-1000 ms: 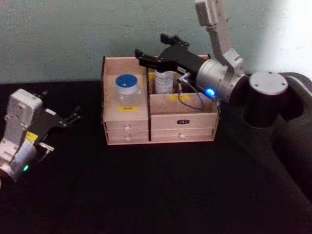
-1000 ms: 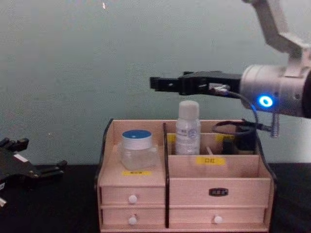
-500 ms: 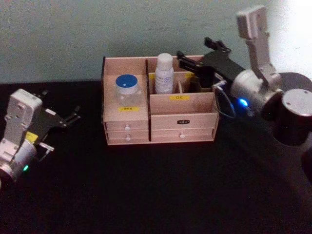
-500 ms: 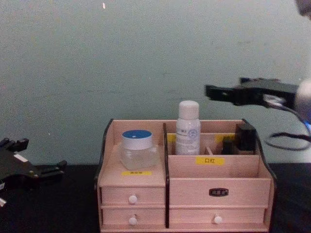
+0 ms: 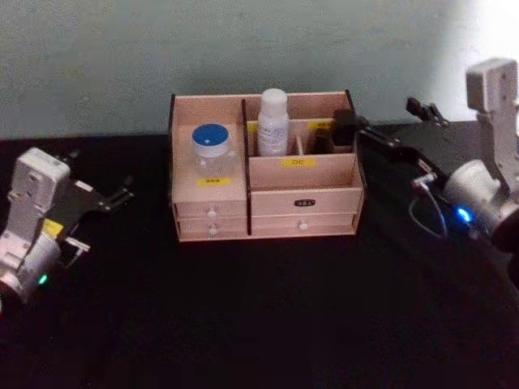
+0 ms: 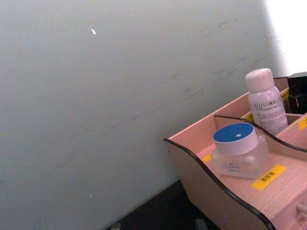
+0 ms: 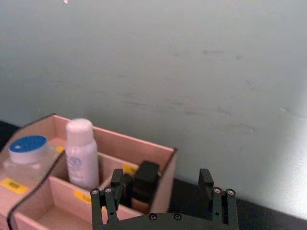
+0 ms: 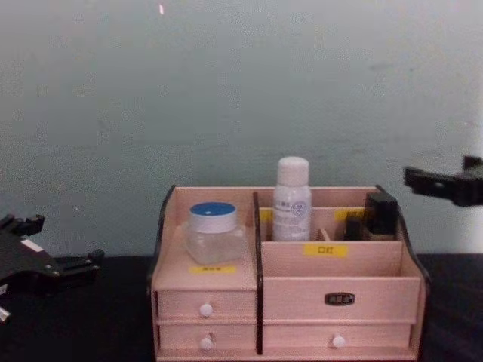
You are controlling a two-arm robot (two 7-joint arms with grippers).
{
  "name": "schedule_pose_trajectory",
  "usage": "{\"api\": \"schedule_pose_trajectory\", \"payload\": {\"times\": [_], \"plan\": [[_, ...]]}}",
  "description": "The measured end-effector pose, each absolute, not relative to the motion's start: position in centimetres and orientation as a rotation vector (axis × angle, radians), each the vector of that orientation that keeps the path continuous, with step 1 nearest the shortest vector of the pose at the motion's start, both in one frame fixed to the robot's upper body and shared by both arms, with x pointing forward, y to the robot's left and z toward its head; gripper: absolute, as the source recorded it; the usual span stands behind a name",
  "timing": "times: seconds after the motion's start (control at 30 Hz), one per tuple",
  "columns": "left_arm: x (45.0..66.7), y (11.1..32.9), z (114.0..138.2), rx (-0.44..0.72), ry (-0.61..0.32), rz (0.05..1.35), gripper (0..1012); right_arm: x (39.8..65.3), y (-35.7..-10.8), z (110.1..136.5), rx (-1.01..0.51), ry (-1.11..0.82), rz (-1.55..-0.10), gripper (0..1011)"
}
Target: Pick up the facial cleanser and watermelon frost from the table and place them into the tiered storage box.
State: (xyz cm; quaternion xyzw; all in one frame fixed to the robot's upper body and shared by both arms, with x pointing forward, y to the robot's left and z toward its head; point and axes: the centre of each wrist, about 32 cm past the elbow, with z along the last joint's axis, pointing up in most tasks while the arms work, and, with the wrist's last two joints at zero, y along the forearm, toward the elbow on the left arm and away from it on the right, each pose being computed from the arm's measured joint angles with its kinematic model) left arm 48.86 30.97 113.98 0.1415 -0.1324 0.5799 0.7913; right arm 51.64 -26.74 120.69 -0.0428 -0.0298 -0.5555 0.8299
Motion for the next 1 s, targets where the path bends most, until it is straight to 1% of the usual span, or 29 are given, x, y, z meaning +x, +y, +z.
{"api": "schedule_pose_trajectory", "payload": {"times": [0.1, 0.27, 0.3, 0.47, 0.73, 1.0], "plan": [[48.9, 31.0, 114.0, 0.304, -0.285, 1.248, 1001, 50.4, -27.5, 119.8, -0.097, -0.052, -1.217, 1000], [48.9, 31.0, 114.0, 0.304, -0.285, 1.248, 1001, 49.4, -28.2, 118.6, -0.111, -0.031, -1.247, 1000], [48.9, 31.0, 114.0, 0.304, -0.285, 1.248, 1001, 48.6, -28.6, 117.5, -0.125, -0.018, -1.261, 1000], [48.9, 31.0, 114.0, 0.304, -0.285, 1.248, 1001, 47.7, -28.9, 115.8, -0.157, 0.020, -1.275, 1000], [48.9, 31.0, 114.0, 0.304, -0.285, 1.248, 1001, 47.4, -29.0, 114.2, -0.206, 0.072, -1.279, 1000], [48.9, 31.0, 114.0, 0.305, -0.285, 1.248, 1001, 47.5, -28.8, 113.7, -0.220, 0.090, -1.274, 1000]]}}
